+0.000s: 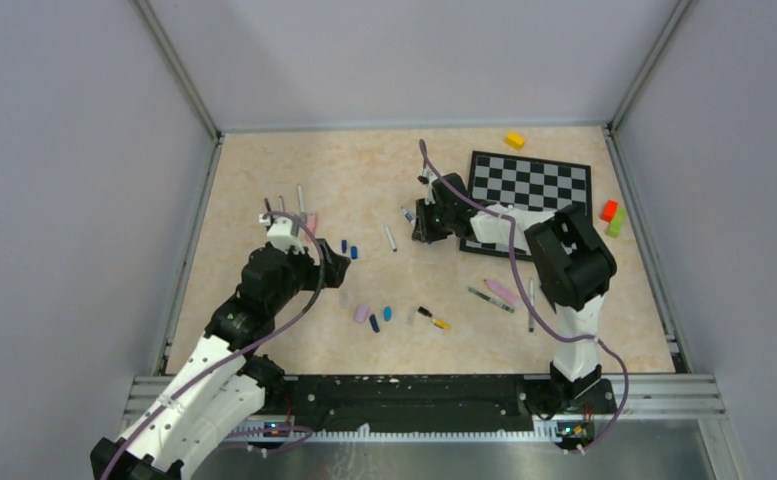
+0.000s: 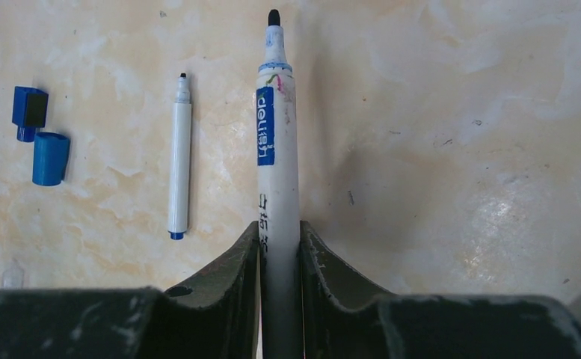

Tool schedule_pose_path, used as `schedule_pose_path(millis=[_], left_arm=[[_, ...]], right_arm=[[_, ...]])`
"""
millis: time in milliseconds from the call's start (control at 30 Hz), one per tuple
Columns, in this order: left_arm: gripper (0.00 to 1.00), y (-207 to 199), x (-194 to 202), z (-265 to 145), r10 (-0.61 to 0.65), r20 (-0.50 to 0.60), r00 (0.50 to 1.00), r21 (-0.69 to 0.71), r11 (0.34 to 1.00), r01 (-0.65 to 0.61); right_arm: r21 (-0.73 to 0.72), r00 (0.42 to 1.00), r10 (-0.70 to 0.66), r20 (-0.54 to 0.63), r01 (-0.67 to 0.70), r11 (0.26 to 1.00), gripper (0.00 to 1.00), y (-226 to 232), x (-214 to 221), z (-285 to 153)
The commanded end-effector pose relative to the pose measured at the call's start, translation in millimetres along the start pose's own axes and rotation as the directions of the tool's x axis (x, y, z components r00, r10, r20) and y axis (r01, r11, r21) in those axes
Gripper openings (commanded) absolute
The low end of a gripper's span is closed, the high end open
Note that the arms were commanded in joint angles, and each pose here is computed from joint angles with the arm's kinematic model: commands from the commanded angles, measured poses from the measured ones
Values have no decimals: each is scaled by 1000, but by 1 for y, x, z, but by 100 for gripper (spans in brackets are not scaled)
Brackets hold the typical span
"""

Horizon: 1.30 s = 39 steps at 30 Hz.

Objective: Open the pen caps
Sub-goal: Place the pen at the center of the board, then pick up the pen from the center of the board.

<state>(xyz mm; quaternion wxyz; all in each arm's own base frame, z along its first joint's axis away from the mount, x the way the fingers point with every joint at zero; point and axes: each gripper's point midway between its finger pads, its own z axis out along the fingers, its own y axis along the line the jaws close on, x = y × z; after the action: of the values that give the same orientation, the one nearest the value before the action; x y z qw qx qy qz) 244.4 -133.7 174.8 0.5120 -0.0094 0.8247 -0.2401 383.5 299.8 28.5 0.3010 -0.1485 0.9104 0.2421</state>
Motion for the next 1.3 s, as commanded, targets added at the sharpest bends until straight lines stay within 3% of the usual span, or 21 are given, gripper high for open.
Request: schedule_pose_path(millis=[0,200,367,767,933,1067,1267], left_arm=[[95,-5,-6,-3,-29,24,999,20,999,28],[95,-8,2,-1,-48,4,999,47,998,47],[95,-10,1,-1,-51,1,999,56,997,51],[97,-19,-9,8,-18,-15,1000,76,997,20],[98,-24,-20,15,12,-20,1000,75,997,-11],[99,-19,-27,23,63,-30,998,41,997,-62],[99,7,-30,42,105,-94,990,-46,993,-110]], right_arm=[[15,999,-19,-28,19,1000,24,-2,11,6],[3,998,-32,-50,32,999,31,-2,20,5],[2,998,-35,-58,35,999,32,-3,23,5],[-53,989,-140,51,143,988,39,21,-21,-36],[-73,966,-220,137,232,970,40,32,-41,-73],[-93,914,-311,260,344,934,44,37,-60,-126],[-252,803,-387,454,532,808,44,45,-53,-211]])
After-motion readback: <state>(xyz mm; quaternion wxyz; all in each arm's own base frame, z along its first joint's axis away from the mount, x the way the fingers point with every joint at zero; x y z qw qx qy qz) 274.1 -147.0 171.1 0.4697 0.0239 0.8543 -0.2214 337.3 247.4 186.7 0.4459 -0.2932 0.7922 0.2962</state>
